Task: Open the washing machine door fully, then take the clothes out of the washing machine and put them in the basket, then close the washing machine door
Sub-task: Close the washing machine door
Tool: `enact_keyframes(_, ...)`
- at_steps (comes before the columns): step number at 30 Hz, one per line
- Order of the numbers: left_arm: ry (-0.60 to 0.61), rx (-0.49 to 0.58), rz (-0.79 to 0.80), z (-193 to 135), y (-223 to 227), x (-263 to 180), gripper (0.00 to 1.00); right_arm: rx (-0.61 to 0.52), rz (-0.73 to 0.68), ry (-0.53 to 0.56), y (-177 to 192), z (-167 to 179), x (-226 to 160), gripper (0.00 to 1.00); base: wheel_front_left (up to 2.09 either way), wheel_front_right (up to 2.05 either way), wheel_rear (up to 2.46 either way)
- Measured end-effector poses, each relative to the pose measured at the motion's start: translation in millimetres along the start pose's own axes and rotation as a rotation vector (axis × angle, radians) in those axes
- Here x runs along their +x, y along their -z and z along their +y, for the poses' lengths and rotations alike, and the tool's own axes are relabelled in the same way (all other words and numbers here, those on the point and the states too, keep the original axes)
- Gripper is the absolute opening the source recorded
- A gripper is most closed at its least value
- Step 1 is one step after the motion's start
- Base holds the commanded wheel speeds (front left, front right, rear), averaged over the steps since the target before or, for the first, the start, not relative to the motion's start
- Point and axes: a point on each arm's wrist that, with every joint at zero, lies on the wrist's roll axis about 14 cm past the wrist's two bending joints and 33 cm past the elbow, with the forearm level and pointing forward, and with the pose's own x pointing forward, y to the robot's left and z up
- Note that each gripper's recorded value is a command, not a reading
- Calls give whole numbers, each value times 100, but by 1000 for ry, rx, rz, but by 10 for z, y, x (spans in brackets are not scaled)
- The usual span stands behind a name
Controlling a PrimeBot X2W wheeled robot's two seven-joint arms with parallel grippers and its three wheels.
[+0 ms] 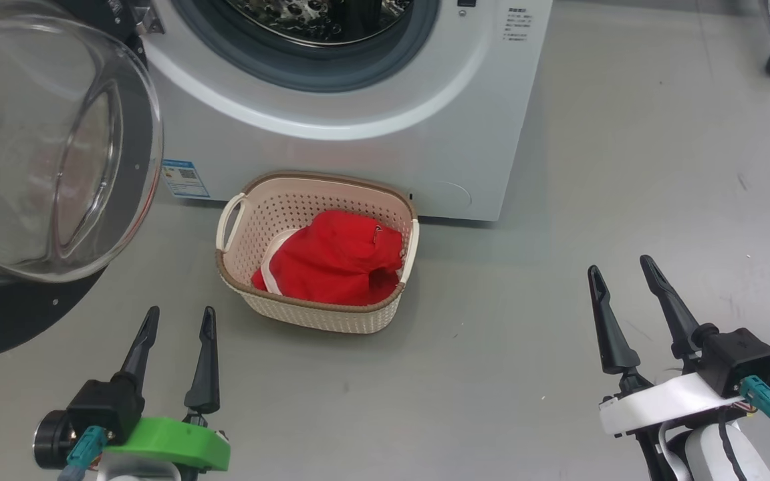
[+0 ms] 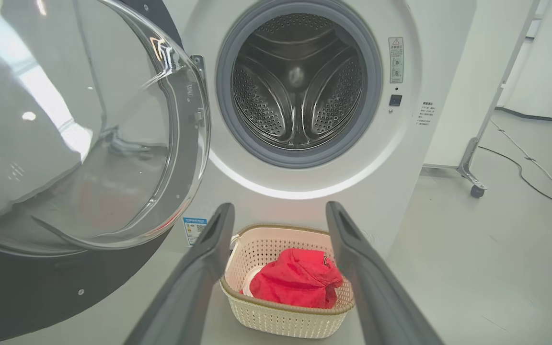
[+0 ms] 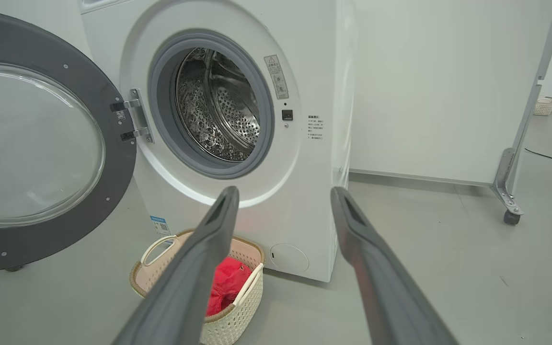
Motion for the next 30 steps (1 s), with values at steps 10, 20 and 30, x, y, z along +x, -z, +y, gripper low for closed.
enact_keyframes(10,-125,9,-21,360,-89,-210,100,20,31,-131,143,371,219,100,0,0,0)
enact_keyframes(20,-235,22,-53,663,-212,-488,100,38,44,-248,212,749,371,100,0,0,0)
enact_keyframes(30,-337,22,-83,911,-294,-820,100,51,50,-364,227,1164,401,100,0,0,0)
